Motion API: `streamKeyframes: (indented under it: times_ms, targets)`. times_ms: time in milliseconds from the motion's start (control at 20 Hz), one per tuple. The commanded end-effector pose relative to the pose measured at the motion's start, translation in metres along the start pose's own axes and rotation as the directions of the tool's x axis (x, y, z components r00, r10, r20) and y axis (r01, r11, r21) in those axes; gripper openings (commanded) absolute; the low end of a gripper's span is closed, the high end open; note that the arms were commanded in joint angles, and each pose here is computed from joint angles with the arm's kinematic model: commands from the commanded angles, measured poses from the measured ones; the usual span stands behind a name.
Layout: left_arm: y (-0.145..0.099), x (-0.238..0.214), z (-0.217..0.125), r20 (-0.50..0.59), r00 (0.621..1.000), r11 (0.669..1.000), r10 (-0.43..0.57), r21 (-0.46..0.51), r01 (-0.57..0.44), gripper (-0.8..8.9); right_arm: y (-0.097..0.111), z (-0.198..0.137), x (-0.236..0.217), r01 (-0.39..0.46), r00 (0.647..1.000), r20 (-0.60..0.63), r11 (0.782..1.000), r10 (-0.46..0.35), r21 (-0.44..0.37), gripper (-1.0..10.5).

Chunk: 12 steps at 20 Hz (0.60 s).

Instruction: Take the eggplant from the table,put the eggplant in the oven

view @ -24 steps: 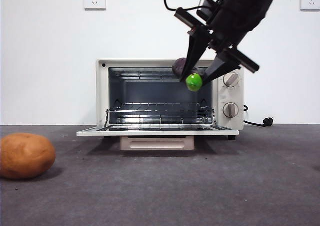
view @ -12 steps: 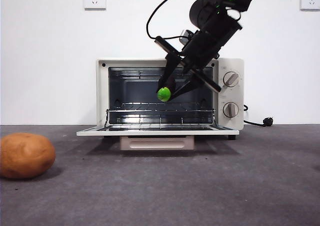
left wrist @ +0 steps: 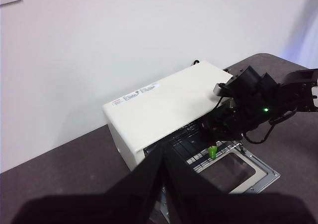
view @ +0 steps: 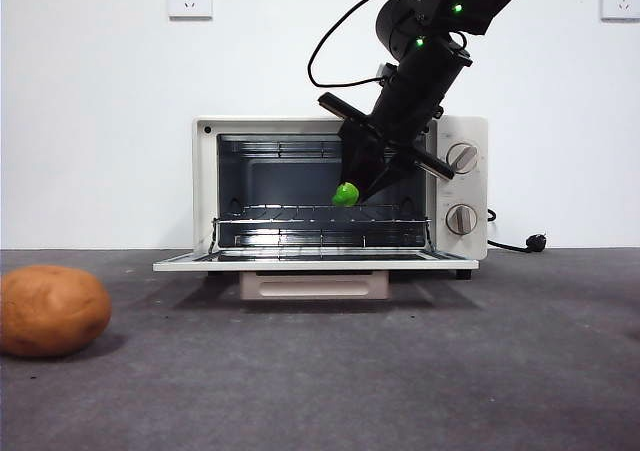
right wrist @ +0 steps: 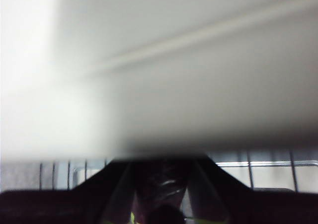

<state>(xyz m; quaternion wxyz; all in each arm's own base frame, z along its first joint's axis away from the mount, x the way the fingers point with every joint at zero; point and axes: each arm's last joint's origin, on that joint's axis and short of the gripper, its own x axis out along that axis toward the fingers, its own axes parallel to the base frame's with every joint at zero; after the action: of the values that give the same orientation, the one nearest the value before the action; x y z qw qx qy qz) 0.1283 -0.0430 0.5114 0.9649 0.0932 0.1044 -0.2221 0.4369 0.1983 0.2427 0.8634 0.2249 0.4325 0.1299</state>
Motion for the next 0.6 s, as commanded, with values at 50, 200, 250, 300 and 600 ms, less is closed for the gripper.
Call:
streamKeyframes:
  times_ms: [50,200,250,300,600]
  targets:
    - [-0.0008,-0.0031,0.0001,0.004,1.000,1.000,-0.002,0.012,0.002,-0.05,-0.0030,-0.0016,0.0077,0.025,1.000,0.007,1.000,-0.025,0.001,0.0]
    - [-0.0009,-0.0031,-0.0006,-0.003,1.000,1.000,-0.004,0.011,0.004,-0.05,-0.0033,-0.0014,0.0077,0.042,0.999,0.020,0.999,-0.042,0.001,1.4]
    - [-0.0009,-0.0031,-0.0008,-0.005,1.000,1.000,-0.004,0.011,0.004,-0.05,-0.0034,-0.0013,0.0077,0.043,0.999,0.021,0.999,-0.043,0.001,2.2]
    - [-0.0010,-0.0031,-0.0009,-0.006,1.000,1.000,-0.004,0.011,0.004,-0.05,-0.0034,-0.0013,0.0077,0.044,0.999,0.022,0.999,-0.044,0.002,2.8]
    - [-0.0011,-0.0031,-0.0010,-0.007,1.000,1.000,-0.005,0.011,0.005,-0.05,-0.0036,-0.0011,0.0077,0.051,0.998,0.027,0.999,-0.051,0.002,3.5]
